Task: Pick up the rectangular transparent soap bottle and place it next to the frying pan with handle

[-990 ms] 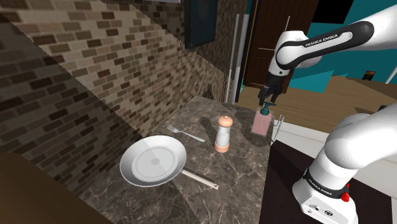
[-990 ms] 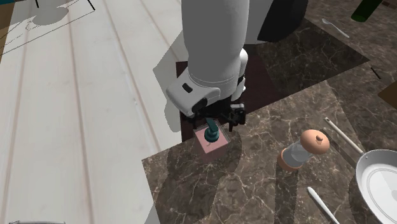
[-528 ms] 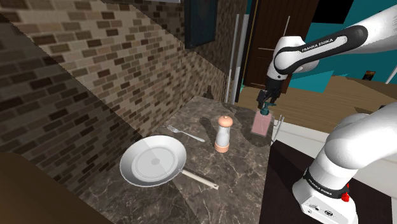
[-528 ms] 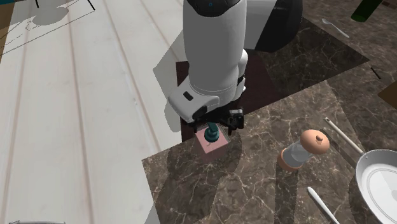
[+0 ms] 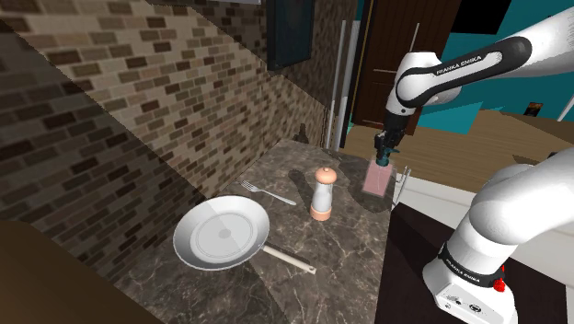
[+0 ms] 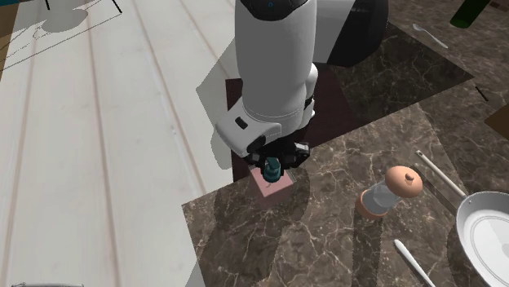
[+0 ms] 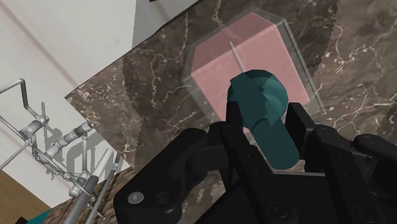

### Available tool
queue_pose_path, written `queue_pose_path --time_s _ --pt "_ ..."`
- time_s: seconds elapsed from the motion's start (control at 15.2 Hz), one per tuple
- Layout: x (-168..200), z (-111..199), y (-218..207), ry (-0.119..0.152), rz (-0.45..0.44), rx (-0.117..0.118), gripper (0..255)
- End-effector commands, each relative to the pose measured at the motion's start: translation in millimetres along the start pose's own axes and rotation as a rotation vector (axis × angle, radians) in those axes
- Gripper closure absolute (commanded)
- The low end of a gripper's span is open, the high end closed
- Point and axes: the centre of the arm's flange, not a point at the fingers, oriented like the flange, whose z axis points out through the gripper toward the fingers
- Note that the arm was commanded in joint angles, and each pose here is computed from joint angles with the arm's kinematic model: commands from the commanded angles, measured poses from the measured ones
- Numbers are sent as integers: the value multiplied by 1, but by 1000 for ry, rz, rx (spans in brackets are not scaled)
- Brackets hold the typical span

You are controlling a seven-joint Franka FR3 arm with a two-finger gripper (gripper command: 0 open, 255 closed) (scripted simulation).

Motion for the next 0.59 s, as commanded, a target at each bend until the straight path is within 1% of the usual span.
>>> queue_pose_path --time_s 0.0,0.26,0.53 --pt "0 1 0 -3 0 0 255" --pt "-1 1 0 -3 0 0 255" --pt "0 -20 -1 -3 0 0 255"
